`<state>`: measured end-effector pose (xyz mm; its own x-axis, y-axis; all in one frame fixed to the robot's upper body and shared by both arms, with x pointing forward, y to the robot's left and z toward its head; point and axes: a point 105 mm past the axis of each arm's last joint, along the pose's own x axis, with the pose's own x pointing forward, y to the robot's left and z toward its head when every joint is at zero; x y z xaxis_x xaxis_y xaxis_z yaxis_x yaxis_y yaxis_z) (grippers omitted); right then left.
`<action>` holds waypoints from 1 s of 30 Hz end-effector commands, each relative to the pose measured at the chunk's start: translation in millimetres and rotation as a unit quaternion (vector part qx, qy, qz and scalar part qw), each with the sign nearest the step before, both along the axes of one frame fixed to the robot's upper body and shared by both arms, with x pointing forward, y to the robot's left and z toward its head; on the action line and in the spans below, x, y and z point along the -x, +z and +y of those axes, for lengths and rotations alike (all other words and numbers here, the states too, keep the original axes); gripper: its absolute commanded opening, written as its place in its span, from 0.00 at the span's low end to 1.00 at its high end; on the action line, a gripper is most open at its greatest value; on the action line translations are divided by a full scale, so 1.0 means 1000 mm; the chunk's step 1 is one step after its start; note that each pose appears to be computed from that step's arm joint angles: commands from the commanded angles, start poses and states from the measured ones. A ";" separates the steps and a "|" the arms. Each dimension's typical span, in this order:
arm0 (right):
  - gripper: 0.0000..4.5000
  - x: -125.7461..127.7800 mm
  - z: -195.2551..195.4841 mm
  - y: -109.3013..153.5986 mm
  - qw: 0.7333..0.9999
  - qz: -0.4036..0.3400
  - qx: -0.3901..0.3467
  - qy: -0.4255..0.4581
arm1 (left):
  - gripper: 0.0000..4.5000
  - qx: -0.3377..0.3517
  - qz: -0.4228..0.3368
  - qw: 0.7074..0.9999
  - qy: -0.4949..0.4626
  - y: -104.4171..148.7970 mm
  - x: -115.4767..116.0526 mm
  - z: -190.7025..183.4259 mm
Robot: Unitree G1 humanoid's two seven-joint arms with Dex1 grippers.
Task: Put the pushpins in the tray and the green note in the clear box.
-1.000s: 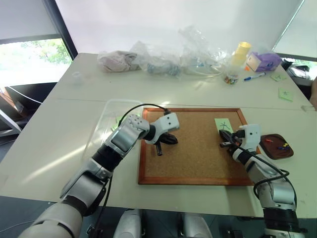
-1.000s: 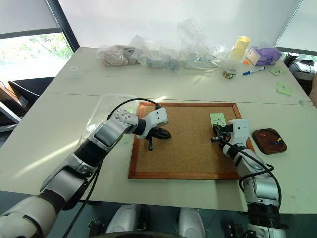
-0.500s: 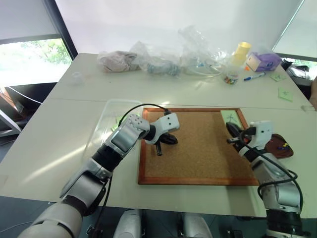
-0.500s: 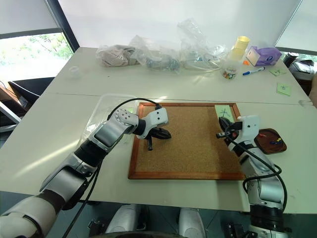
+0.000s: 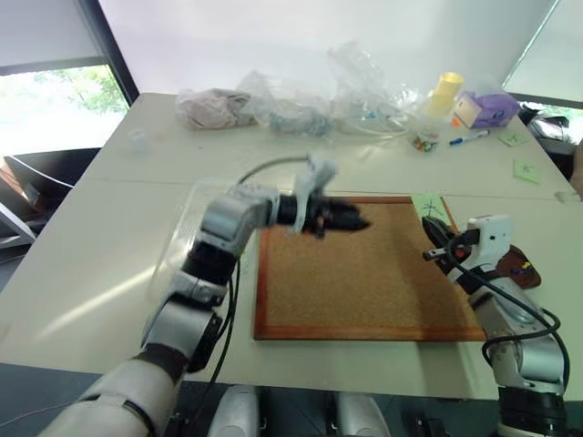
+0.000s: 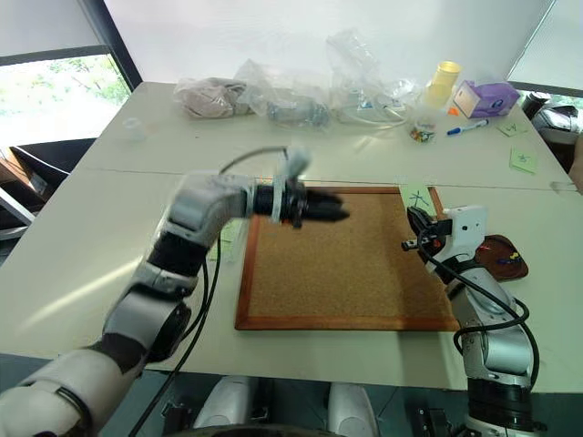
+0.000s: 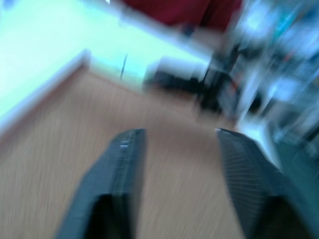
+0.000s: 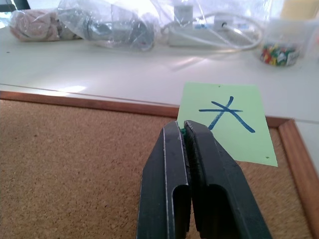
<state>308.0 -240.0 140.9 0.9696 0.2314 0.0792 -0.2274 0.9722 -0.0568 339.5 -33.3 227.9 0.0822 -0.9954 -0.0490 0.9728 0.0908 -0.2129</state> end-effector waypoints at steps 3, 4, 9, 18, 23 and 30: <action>0.00 0.012 0.012 0.039 0.998 -0.057 0.036 0.021 | 1.00 0.069 0.123 0.989 0.043 0.018 -0.020 -0.013; 0.00 0.014 0.015 0.044 0.997 -0.064 0.041 0.026 | 1.00 0.076 0.155 0.984 0.039 0.018 -0.020 -0.019; 0.00 0.018 0.026 0.059 0.995 -0.084 0.051 0.034 | 1.00 0.078 0.257 0.963 0.037 0.004 -0.024 -0.041; 0.00 0.027 0.049 0.062 0.993 -0.086 0.050 0.061 | 1.00 0.103 0.274 0.956 0.031 -0.002 -0.022 -0.076; 0.00 0.029 0.052 0.063 0.993 -0.088 0.048 0.059 | 1.00 0.116 0.281 0.951 0.059 -0.004 -0.028 -0.084; 0.00 0.032 0.050 0.064 0.994 -0.088 0.049 0.051 | 0.26 0.107 0.277 0.953 0.069 -0.009 -0.031 -0.084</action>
